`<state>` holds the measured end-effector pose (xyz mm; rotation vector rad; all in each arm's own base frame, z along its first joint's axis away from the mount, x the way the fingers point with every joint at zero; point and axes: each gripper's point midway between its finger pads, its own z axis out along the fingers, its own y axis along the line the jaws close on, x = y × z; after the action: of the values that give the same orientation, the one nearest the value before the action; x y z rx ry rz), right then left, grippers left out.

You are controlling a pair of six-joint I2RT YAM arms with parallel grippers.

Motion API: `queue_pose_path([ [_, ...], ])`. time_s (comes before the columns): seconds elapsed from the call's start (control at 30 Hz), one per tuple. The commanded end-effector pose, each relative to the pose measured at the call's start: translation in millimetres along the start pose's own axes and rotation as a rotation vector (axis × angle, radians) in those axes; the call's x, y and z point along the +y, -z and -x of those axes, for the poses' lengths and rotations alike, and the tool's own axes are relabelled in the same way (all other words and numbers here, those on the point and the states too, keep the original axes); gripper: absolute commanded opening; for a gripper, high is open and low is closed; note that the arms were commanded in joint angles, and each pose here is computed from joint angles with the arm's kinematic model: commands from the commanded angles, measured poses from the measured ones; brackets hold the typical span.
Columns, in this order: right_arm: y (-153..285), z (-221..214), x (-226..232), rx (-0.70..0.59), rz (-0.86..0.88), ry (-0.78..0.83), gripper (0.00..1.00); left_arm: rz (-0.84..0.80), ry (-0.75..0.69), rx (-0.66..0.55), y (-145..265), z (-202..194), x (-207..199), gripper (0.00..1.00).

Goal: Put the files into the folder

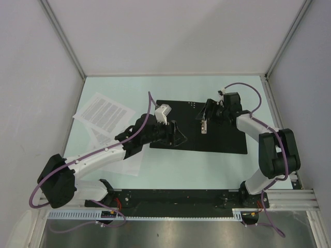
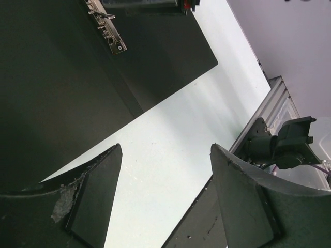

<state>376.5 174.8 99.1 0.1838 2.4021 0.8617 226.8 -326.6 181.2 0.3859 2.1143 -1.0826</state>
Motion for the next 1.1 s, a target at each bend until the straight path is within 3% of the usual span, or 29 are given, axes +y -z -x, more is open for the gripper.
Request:
queue_pose_path([
  [0.0,2.8,-8.5,6.2,-0.009,0.036,0.013,0.81,0.007,-0.030,-0.055,9.6,15.3,1.3,0.75],
  [0.23,-11.7,-14.8,18.9,0.007,0.144,-0.032,0.83,0.026,-0.027,-0.073,18.9,20.9,6.6,0.75],
  [0.5,-28.1,13.0,29.1,-0.068,0.259,-0.056,0.83,0.043,-0.035,-0.082,19.3,30.1,9.3,0.75],
  [1.07,-81.3,65.3,15.2,-0.084,0.216,0.095,0.83,0.092,0.008,-0.069,27.6,38.9,24.6,0.76],
])
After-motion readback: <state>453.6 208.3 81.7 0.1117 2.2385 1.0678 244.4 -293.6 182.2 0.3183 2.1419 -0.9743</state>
